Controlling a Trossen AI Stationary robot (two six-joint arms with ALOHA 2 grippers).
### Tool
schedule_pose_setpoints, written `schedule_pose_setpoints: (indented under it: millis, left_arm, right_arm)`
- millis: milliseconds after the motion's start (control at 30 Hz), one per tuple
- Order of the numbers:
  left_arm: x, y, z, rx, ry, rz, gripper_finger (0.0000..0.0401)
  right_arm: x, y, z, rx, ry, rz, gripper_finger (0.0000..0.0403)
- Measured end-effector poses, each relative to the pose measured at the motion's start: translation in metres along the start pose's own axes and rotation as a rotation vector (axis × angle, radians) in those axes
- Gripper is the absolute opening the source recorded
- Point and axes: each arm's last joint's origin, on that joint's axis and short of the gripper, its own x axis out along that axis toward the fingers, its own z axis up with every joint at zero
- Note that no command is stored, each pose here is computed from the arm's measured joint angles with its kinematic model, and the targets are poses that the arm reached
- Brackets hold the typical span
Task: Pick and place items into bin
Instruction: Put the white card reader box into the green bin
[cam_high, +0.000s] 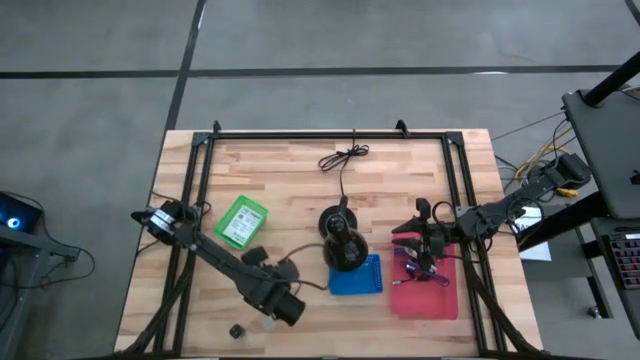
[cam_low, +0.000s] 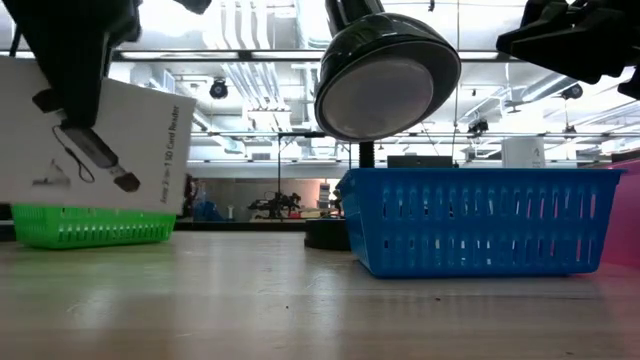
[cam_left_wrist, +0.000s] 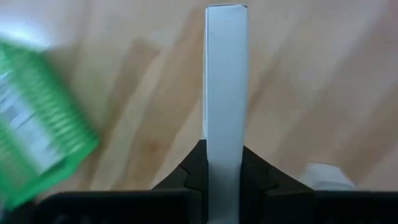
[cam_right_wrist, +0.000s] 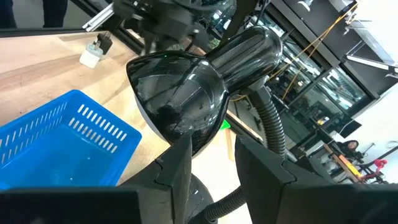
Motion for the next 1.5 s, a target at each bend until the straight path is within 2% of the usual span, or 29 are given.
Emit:
schedule_pose_setpoints:
  millis: [133, 267, 467, 633, 933, 1300, 1500]
  left_arm:
    - [-0.006, 0.013, -0.002, -0.132, 0.023, 0.113, 0.0025]
    - [-0.011, 0.022, 0.001, -0.238, -0.03, 0.184, 0.0025]
    - [-0.022, 0.035, 0.008, -0.35, -0.161, 0.191, 0.0026]
    - [-0.024, 0.046, 0.015, -0.381, -0.199, 0.208, 0.0026]
    - [-0.014, 0.066, 0.027, -0.366, -0.171, 0.26, 0.0026]
    - [-0.018, 0.111, -0.002, -0.431, -0.173, 0.262, 0.0026]
    - [-0.006, 0.137, -0.02, -0.48, -0.161, 0.304, 0.0026]
  right_arm:
    - [0.0, 0.0, 0.0, 0.0, 0.0, 0.0, 0.0111]
    - [0.0, 0.0, 0.0, -0.003, 0.0, 0.0, 0.0111]
    - [0.0, 0.0, 0.0, -0.004, 0.001, 0.0, 0.0111]
    - [0.0, 0.0, 0.0, -0.005, 0.001, 0.001, 0.0111]
    - [0.0, 0.0, 0.0, -0.005, 0.001, 0.001, 0.0111]
    - [0.0, 0.0, 0.0, -0.006, 0.002, 0.002, 0.0111]
    - [0.0, 0.0, 0.0, -0.006, 0.002, 0.002, 0.0111]
